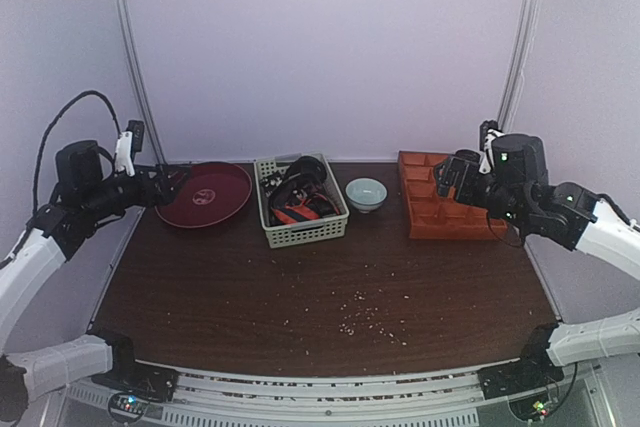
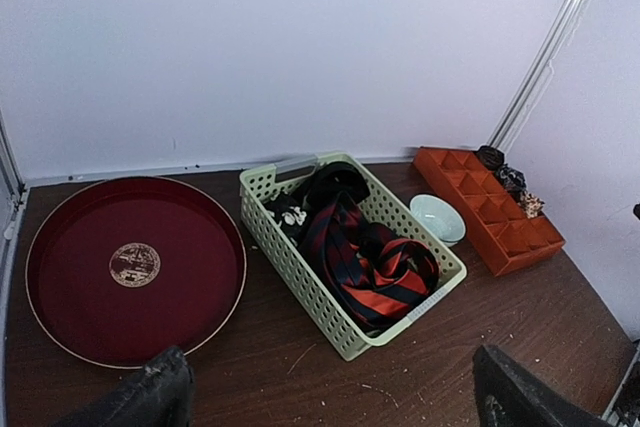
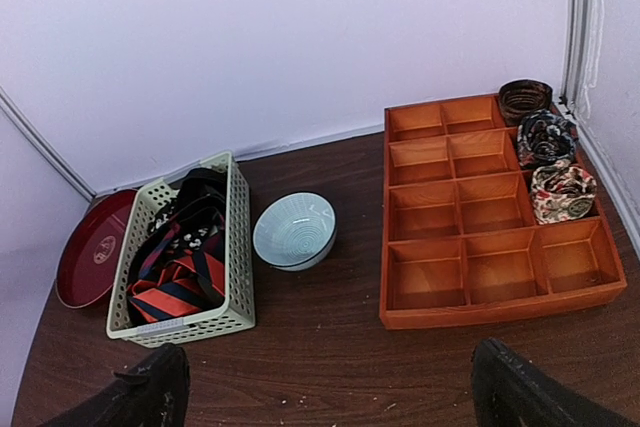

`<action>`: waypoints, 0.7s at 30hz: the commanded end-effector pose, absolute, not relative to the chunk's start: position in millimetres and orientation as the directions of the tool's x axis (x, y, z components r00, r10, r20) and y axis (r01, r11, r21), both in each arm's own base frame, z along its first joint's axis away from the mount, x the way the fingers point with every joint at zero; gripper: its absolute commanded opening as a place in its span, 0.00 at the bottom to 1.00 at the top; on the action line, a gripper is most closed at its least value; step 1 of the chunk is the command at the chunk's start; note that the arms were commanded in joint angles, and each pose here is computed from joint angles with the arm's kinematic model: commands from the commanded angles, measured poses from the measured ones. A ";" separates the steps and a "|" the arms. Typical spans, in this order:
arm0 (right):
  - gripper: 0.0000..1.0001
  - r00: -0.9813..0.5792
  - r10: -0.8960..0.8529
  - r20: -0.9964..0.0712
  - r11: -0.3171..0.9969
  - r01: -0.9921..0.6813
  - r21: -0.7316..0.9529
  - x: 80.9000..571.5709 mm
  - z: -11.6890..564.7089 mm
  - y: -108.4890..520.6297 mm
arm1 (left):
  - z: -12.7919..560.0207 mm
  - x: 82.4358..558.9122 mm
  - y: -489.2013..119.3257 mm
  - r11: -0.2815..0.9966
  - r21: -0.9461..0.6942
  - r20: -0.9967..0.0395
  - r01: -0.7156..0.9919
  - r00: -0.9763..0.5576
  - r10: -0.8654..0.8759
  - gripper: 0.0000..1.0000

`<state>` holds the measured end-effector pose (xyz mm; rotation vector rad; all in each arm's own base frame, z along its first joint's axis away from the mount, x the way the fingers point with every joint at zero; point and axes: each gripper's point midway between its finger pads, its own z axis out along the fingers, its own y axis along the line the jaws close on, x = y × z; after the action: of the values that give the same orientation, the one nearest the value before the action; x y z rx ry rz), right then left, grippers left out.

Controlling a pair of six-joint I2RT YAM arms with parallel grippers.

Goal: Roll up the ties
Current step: Pick up the tie from the bin.

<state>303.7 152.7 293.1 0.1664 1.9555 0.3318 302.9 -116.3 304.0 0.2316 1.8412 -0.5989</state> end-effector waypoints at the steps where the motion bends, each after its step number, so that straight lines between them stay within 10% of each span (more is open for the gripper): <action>1: 0.99 -0.431 0.361 -0.827 0.892 -0.098 0.441 305.3 283.5 176.9 | 290.3 318.2 -114.3 0.868 -0.301 -0.910 0.395 -0.391 -0.137 0.98; 16: 0.62 -0.518 0.106 -0.849 0.929 -0.252 0.270 353.7 229.5 366.4 | 249.7 287.3 -120.1 0.844 -0.335 -0.859 0.420 -0.504 -0.090 0.98; 21: 0.67 -0.539 0.030 -0.842 0.925 -0.305 0.228 377.7 203.6 413.2 | 235.1 278.6 -120.7 0.837 -0.342 -0.857 0.428 -0.507 -0.091 0.98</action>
<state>360.3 390.3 210.9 -0.1390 2.1171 0.4642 282.0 -115.1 241.7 0.2283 2.0251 -0.6140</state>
